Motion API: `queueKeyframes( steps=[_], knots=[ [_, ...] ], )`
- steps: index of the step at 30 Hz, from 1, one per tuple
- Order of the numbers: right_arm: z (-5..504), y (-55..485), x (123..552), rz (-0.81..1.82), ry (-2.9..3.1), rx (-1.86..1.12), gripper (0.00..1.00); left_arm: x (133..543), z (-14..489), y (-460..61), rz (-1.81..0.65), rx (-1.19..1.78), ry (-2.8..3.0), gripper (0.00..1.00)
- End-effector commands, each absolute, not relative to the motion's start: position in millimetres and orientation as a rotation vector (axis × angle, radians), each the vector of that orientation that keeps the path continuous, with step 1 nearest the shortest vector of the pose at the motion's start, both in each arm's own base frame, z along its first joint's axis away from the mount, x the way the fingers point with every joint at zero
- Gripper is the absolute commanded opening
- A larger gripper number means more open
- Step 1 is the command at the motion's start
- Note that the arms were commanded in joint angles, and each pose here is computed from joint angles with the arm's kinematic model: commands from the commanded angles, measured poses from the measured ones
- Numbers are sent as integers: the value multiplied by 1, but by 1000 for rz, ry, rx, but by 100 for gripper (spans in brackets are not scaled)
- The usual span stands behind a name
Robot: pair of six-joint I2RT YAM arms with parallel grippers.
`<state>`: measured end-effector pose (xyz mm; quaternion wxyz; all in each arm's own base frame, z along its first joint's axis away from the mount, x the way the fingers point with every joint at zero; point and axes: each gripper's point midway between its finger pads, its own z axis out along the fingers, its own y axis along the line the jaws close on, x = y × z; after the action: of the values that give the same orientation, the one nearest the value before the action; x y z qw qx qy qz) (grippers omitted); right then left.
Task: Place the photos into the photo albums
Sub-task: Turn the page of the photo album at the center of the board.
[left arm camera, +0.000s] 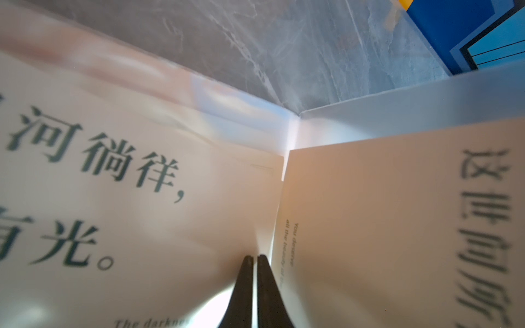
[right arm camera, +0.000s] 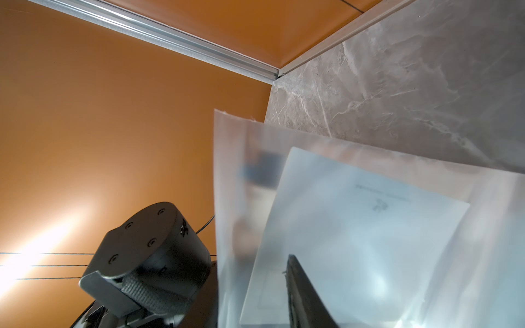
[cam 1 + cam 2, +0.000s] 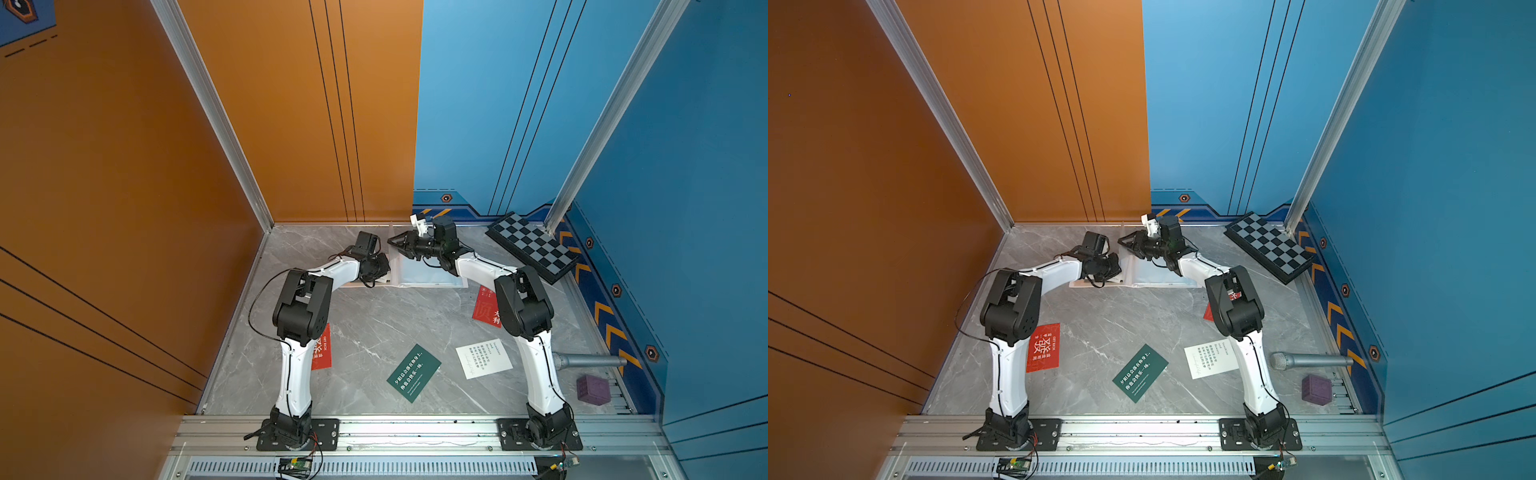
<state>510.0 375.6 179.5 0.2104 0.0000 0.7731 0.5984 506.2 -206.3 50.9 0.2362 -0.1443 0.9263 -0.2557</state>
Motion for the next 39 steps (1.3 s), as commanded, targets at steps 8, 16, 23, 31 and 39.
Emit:
queueKeyframes(
  steps=[8, 16, 23, 31, 39],
  knots=[
    [182, 401, 508, 1699, 2160, -44, 37, 505, 98, -180, -779, -449, 2400, 9],
    [184, 410, 503, 1718, 2161, -69, 42, 494, 120, -146, -740, -512, 2324, 9],
    [187, 411, 502, 1726, 2152, -85, 54, 477, 147, -107, -662, -587, 2198, 12],
    [194, 414, 501, 1740, 2136, -94, 55, 464, 179, -90, -629, -592, 2090, 13],
    [195, 406, 502, 1727, 2135, -77, 55, 463, 177, -96, -654, -580, 2104, 14]
  ],
)
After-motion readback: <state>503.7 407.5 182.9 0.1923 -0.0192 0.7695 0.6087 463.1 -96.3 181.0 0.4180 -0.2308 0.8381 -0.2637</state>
